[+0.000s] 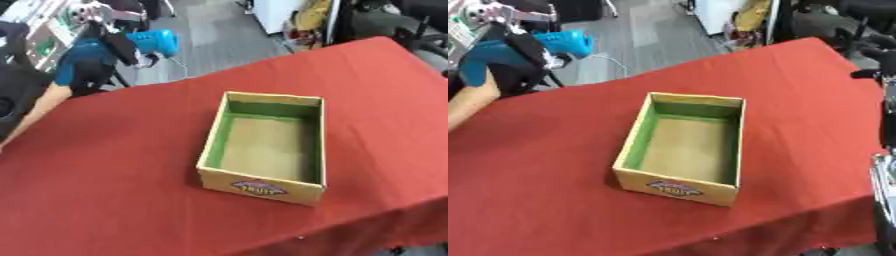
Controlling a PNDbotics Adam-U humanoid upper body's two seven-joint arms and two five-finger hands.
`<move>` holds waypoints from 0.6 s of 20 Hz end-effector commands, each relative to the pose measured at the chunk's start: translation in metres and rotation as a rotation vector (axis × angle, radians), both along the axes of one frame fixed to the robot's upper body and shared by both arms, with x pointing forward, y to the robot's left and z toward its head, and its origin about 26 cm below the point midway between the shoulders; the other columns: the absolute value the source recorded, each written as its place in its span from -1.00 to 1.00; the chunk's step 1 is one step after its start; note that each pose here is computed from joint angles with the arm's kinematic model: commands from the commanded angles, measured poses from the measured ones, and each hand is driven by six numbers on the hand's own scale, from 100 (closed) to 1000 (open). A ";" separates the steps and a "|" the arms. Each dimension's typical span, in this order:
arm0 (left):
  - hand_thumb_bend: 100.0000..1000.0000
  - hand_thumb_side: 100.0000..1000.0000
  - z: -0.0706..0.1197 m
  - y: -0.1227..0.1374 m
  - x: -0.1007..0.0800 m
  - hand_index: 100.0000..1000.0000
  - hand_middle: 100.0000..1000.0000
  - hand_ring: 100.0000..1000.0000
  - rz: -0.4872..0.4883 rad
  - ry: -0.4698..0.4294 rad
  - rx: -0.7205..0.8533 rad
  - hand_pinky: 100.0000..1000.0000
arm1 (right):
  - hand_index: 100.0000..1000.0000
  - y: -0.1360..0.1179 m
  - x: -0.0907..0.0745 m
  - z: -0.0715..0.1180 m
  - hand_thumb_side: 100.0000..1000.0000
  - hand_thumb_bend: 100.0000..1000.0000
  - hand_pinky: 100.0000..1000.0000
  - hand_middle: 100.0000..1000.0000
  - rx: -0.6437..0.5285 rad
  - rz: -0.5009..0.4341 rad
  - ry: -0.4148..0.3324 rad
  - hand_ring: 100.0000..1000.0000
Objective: Pick up objects on the table and place them in the box.
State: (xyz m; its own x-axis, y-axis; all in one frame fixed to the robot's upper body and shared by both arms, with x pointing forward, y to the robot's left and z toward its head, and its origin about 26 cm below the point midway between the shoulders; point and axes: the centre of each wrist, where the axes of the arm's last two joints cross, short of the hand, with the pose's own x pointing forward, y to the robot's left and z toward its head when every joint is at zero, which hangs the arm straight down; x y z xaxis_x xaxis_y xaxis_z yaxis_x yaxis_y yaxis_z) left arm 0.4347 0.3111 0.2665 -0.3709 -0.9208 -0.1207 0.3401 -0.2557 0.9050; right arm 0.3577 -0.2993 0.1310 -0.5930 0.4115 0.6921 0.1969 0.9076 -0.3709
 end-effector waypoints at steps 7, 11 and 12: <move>-1.00 -0.43 0.019 -0.016 0.005 -1.00 -1.00 -1.00 -0.041 -0.080 -0.035 -0.65 | 0.97 0.001 0.001 0.009 0.92 -0.21 0.11 0.62 -0.009 0.012 -0.026 0.56; -1.00 -0.44 0.016 -0.037 0.010 -1.00 -1.00 -1.00 -0.092 -0.096 -0.065 -0.66 | 0.97 0.003 0.002 0.010 0.92 -0.21 0.11 0.62 -0.005 0.017 -0.029 0.56; -1.00 -0.45 0.015 -0.043 0.011 -1.00 -1.00 -1.00 -0.103 -0.101 -0.070 -0.66 | 0.98 0.003 0.002 0.010 0.92 -0.21 0.11 0.62 -0.003 0.018 -0.030 0.56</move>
State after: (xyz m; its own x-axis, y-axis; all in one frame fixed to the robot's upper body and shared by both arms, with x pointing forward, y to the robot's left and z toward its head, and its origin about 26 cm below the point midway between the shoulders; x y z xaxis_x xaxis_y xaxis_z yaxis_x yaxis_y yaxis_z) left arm 0.4454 0.2688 0.2671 -0.4569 -0.8855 -0.0846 0.2649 -0.2262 0.9374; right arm 0.3578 -0.2974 0.1303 -0.5947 0.4027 0.6958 0.1886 0.9112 -0.3663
